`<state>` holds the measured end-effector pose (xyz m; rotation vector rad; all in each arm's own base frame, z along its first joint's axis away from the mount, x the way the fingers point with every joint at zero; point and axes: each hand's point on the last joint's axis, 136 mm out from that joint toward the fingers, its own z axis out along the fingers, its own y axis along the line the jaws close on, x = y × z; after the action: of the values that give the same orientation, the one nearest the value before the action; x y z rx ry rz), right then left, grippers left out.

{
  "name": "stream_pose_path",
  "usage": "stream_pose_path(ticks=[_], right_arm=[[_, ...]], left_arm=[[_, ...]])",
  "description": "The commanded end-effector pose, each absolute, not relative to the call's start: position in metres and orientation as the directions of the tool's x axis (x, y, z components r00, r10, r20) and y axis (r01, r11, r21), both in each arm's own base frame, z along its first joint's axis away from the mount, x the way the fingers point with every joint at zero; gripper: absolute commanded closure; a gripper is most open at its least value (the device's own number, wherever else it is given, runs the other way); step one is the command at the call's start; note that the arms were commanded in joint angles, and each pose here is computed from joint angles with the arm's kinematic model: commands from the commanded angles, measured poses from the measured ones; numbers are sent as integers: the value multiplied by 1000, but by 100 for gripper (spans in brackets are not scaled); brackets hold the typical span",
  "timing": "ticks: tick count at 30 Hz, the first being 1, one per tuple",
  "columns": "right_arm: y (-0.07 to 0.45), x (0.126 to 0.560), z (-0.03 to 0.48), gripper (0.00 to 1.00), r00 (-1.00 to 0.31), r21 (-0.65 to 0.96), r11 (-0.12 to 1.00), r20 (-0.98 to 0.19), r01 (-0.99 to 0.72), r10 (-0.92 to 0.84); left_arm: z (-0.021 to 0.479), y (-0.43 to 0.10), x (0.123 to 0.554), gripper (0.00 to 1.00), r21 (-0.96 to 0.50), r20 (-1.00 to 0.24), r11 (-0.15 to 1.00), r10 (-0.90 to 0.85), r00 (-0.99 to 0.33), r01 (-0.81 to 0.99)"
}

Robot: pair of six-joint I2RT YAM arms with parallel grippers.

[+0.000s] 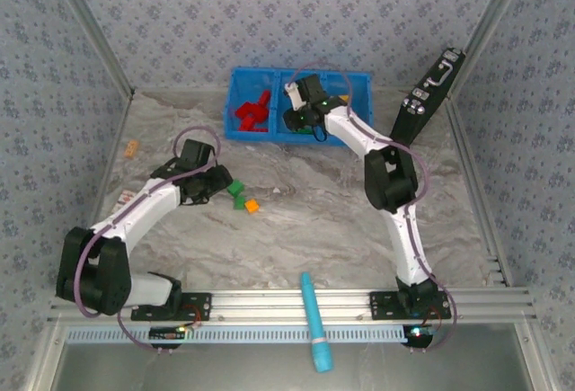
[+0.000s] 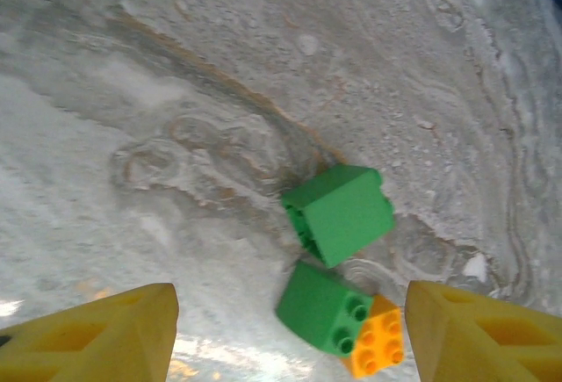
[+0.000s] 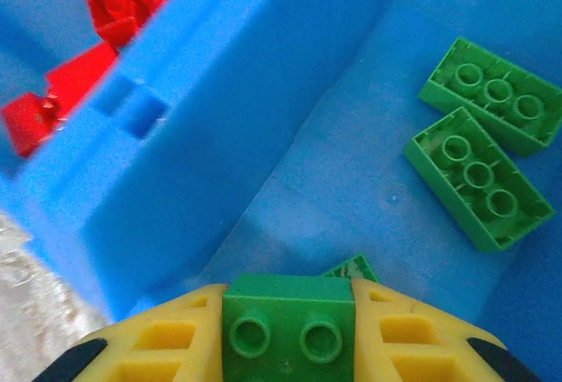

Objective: Sort the legos into containers by color
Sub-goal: Place the lego in the container.

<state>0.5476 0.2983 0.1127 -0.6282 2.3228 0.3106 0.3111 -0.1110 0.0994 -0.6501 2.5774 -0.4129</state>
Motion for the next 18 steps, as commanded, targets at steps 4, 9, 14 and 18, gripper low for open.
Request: stream_pose_path(ticks=[4,9,14,18], right_arm=[[304,562,109,67,-608,4,854,-705,-520,-366],[304,560,112,59,-596,-1,849,-711,-529,-373],[302,555,128,39,-566,-35,846,-729,-532,-386],[302,550,150,32,-534,-48,841,-752,-539,-386]], left_arm=[[87,-135,326,30,-464,-294,788,-567,-769,-404],[78,-146,336,30,-458,-294,795,-557,-776,-397],[67,-150,339,29,-442,-291,803,-550,-783,-400],[59,-153,341,28,-433,-286,805,-548,-786,-404]])
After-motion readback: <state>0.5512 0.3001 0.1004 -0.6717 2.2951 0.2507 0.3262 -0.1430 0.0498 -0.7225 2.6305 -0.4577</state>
